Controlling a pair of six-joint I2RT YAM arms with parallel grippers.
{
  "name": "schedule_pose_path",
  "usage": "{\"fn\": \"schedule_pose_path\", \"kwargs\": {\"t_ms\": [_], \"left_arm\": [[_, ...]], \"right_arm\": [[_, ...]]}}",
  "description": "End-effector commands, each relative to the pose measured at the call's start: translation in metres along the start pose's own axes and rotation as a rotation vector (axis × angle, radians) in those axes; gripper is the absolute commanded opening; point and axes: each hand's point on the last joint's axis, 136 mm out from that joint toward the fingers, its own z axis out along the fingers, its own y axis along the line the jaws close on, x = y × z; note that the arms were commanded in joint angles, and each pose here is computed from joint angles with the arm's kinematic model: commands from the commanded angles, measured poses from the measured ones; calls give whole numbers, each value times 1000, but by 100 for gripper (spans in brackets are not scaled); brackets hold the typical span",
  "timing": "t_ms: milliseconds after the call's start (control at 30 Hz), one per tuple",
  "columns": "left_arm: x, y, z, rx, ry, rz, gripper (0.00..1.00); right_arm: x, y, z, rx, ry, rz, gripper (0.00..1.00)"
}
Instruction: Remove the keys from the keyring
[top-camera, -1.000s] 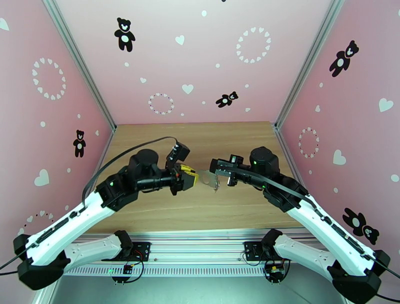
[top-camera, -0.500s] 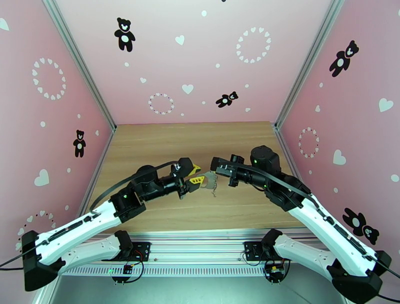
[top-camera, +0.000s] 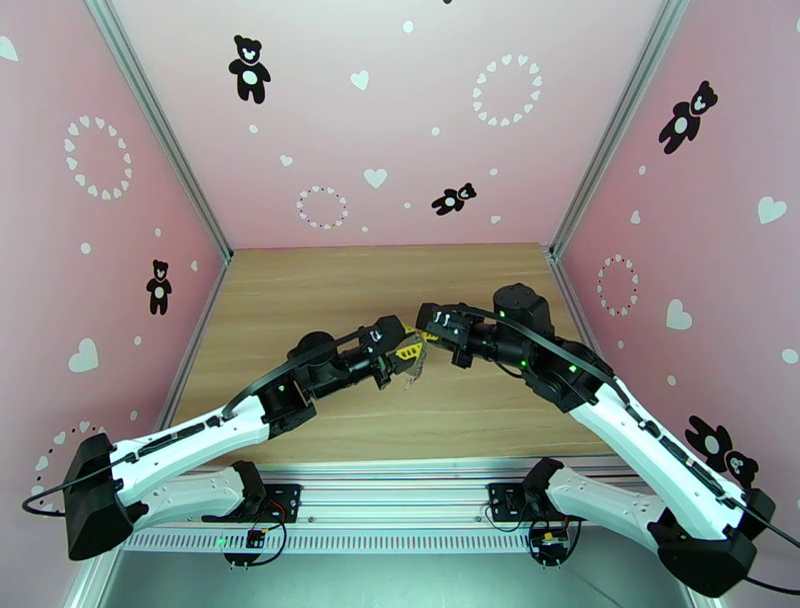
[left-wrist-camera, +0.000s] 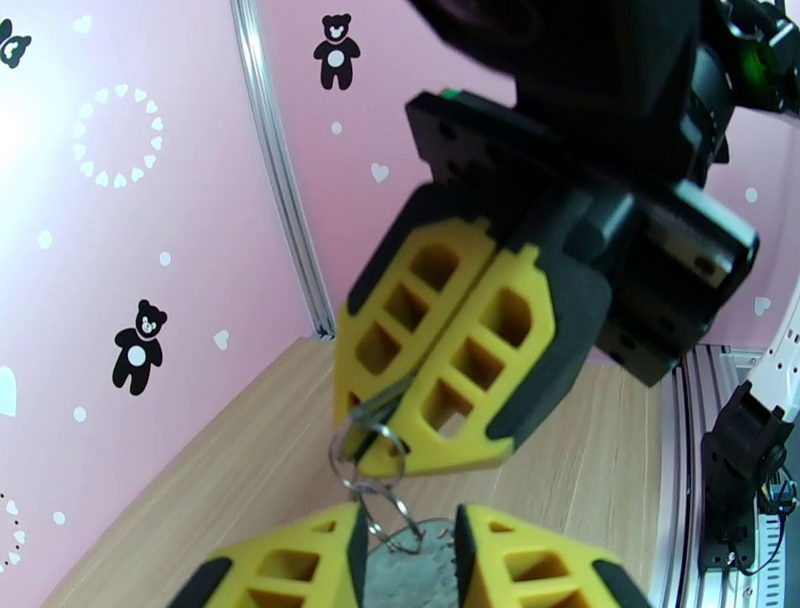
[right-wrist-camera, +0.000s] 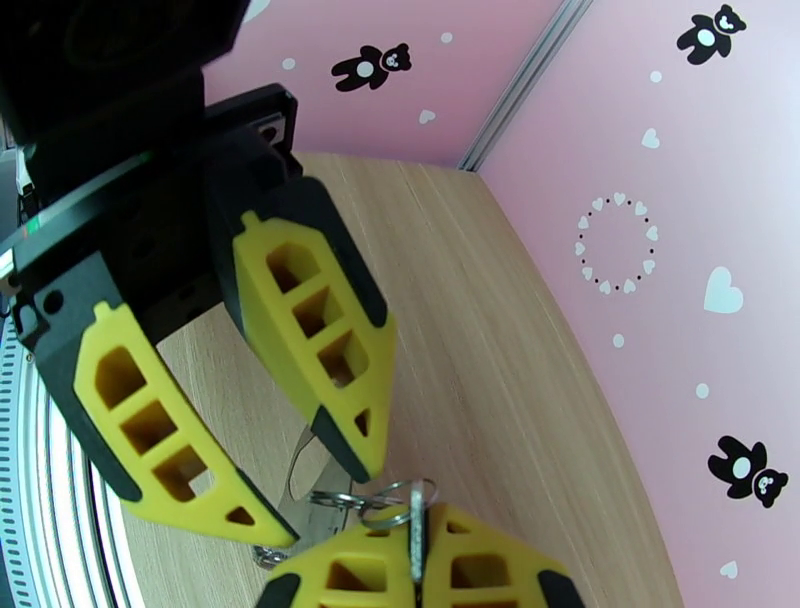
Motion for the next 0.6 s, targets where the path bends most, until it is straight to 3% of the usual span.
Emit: {"fn": "schedule_pose_path", "kwargs": {"t_ms": [0,333,467,567], "left_arm": [[3,5,2,-39,-9,7,25],[6,5,2,-43,-13,-4,16],[4,0,3,-9,-14,-8,17],[4,-3,4,5,-18,-8,23]], "right_arm": [[-14,-11,-6,37,-27,7,0],[-10,-12,-5,49,-20,14,0],[-8,-14,-4,57,-5,21,0],[-8,-16,-3,65,-4,26,0]]}}
